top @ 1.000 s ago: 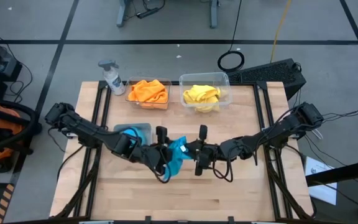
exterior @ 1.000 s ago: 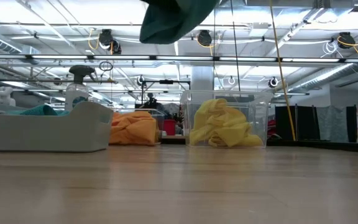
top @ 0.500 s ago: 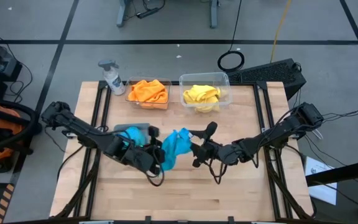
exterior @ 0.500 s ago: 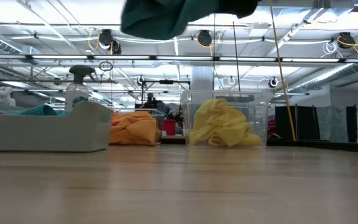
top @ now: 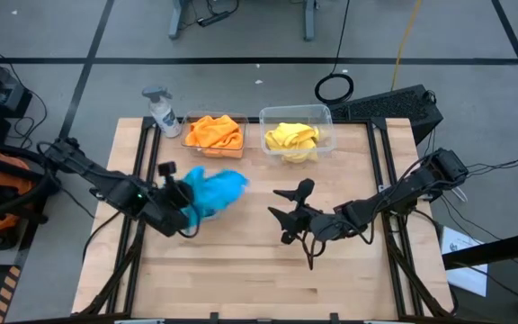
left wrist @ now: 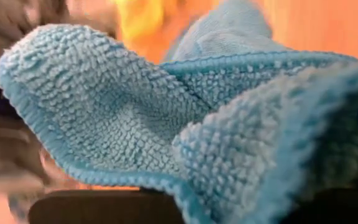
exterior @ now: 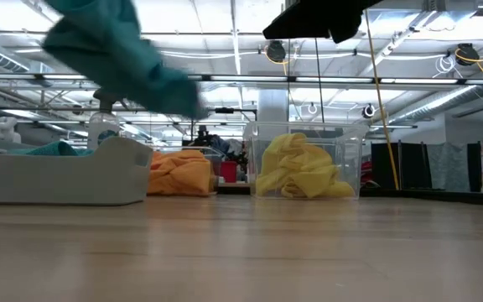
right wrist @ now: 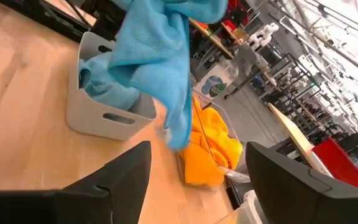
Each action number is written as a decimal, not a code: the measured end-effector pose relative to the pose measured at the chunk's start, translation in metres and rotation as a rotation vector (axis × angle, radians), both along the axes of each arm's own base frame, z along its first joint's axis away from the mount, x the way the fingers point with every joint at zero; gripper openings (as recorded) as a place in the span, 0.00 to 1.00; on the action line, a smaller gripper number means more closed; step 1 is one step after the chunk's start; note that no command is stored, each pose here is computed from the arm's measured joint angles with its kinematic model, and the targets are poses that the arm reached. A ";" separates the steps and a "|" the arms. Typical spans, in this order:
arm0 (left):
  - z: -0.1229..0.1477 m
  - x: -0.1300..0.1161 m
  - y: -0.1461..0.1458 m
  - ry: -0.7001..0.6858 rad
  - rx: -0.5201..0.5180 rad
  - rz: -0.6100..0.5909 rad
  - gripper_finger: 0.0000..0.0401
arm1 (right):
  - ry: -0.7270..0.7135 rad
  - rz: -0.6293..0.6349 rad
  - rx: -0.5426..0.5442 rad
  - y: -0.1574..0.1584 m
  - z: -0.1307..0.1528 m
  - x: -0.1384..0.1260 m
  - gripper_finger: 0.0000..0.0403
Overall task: Sort microfiber towel by color & place in baskets
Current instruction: Put the left blue towel into the gray bin, then return to Home Position
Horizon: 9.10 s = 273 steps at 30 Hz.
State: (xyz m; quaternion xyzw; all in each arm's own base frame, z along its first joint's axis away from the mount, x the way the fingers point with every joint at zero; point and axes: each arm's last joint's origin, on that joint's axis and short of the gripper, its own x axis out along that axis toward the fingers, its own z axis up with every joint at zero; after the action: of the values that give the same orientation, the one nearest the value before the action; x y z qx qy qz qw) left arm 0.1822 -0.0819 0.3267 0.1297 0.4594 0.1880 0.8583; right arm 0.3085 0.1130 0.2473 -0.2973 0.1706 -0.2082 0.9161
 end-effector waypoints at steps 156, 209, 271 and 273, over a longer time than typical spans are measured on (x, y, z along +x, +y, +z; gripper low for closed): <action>-0.159 0.002 0.065 0.220 -0.362 0.112 0.02 | 0.064 -0.014 0.086 -0.001 -0.012 -0.004 0.63; -0.033 0.004 0.080 -0.018 -0.254 -0.006 0.02 | 0.018 0.171 0.079 0.016 0.036 -0.032 0.56; -0.163 -0.029 0.077 -0.760 -0.175 -0.349 0.02 | -0.131 0.605 0.469 -0.069 -0.073 -0.168 0.00; -0.170 -0.034 0.078 -0.777 -0.184 -0.344 0.02 | -0.137 0.606 0.472 -0.069 -0.078 -0.170 0.00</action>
State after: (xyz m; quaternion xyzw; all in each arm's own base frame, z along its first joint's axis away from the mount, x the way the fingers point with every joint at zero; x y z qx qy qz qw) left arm 0.1477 -0.0042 0.1567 0.0469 0.0887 0.0355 0.9943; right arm 0.1385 0.0436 0.1692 -0.1005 0.0569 0.0974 0.9885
